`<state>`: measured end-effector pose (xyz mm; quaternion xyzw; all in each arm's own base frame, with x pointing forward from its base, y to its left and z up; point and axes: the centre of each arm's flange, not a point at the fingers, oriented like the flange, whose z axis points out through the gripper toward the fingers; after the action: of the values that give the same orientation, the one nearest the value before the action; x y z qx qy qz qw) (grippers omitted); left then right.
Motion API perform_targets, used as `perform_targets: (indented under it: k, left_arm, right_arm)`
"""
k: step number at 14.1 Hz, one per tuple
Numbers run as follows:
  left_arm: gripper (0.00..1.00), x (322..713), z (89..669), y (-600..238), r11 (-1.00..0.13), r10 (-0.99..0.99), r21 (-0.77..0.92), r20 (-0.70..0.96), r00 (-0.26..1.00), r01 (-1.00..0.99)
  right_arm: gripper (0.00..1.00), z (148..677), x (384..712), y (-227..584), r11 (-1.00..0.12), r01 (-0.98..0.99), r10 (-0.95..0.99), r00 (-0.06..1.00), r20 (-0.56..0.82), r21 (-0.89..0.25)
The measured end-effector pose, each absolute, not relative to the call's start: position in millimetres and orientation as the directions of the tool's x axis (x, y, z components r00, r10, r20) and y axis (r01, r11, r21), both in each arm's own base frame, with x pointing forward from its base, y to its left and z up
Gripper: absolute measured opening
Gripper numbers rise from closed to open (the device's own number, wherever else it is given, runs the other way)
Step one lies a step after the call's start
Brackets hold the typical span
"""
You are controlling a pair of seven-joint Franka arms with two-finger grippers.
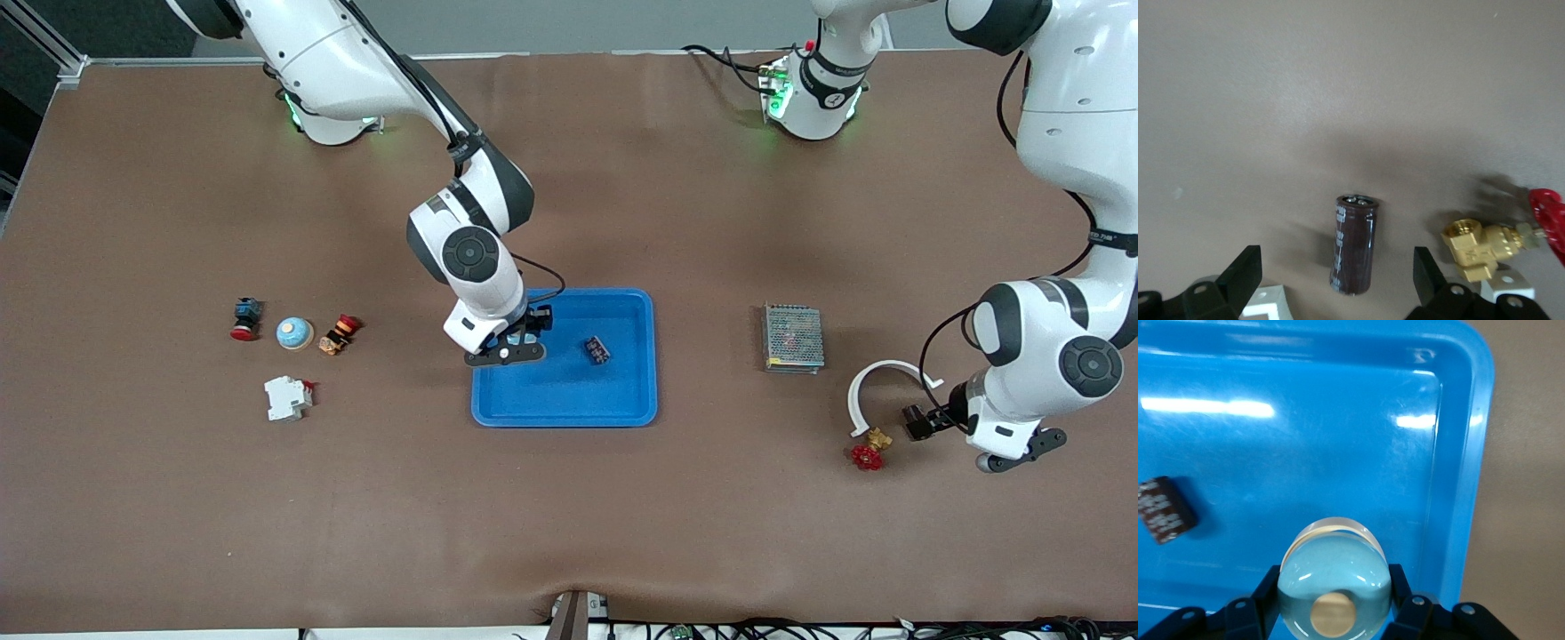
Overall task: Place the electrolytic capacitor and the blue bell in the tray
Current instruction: 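Open the right gripper over the tray while the left gripper grasps the capacitor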
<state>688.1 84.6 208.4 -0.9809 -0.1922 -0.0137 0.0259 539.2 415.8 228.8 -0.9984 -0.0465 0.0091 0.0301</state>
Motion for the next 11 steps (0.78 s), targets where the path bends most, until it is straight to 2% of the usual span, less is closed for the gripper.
perform_targets:
  k: [6, 7, 8, 9, 10, 11]
  left_arm:
    - [0.97, 685.1, 190.4, 82.5, -0.926, 0.375, -0.048, 0.014, 0.927, 0.375]
    - [0.92, 684.6, 188.3, 82.3, -0.926, 0.374, -0.049, 0.011, 0.927, 0.375]
    - [0.81, 684.2, 186.1, 82.1, -0.926, 0.374, -0.049, 0.007, 0.927, 0.374]
    - [0.81, 683.6, 183.5, 82.0, -0.926, 0.374, -0.050, 0.004, 0.927, 0.374]
    - [0.77, 683.1, 181.1, 81.9, -0.926, 0.374, -0.051, 0.000, 0.927, 0.374]
    - [0.67, 682.7, 179.2, 81.7, -0.926, 0.374, -0.051, -0.003, 0.928, 0.373]
  right_arm:
    - [0.67, 201.6, 518.3, 431.3, -0.993, 0.106, 0.107, 0.994, -0.006, -0.054]
    - [0.67, 197.1, 516.5, 433.5, -0.992, 0.110, 0.110, 0.994, -0.002, -0.055]
    - [0.67, 192.4, 515.7, 434.3, -0.992, 0.111, 0.111, 0.994, 0.000, -0.056]
    - [0.67, 188.1, 515.8, 433.6, -0.992, 0.110, 0.111, 0.994, -0.001, -0.055]
    - [0.67, 185.6, 516.2, 432.6, -0.993, 0.109, 0.110, 0.994, -0.001, -0.053]
    - [0.67, 184.5, 516.0, 432.5, -0.993, 0.110, 0.110, 0.994, -0.002, -0.052]
